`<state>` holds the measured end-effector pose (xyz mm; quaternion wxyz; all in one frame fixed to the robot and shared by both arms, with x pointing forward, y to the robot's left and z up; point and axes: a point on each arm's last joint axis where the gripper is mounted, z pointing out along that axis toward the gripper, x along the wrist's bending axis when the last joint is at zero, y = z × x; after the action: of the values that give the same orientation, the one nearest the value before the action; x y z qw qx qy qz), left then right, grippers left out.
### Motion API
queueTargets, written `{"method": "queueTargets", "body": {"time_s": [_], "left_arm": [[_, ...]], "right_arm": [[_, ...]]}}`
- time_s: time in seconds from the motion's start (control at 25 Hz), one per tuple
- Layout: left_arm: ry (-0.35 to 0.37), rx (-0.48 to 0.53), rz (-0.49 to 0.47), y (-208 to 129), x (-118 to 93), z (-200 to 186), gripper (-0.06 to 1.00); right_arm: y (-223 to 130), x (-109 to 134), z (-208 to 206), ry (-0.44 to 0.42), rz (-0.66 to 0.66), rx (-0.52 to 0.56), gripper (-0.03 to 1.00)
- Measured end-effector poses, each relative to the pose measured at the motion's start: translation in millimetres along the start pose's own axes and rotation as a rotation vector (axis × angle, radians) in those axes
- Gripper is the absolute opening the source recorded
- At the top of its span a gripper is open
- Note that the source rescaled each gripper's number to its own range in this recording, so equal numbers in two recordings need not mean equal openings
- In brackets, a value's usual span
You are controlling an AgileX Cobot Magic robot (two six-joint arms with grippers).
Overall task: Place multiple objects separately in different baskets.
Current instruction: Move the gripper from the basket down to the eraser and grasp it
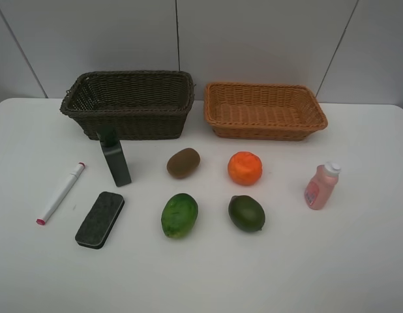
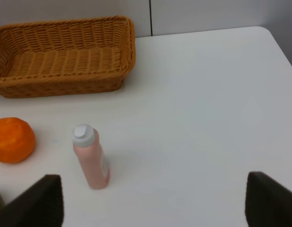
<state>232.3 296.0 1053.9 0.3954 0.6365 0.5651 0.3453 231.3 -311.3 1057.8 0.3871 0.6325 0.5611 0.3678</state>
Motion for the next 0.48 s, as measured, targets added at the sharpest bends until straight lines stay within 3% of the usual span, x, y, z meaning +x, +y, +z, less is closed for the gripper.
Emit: {"method": "queueTargets", "body": {"time_s": [0.48], "left_arm": [[0.000, 0.000, 0.000, 0.0, 0.0, 0.0, 0.87]], "right_arm": [[0.0, 0.0, 0.0, 0.000, 0.000, 0.000, 0.94]]}}
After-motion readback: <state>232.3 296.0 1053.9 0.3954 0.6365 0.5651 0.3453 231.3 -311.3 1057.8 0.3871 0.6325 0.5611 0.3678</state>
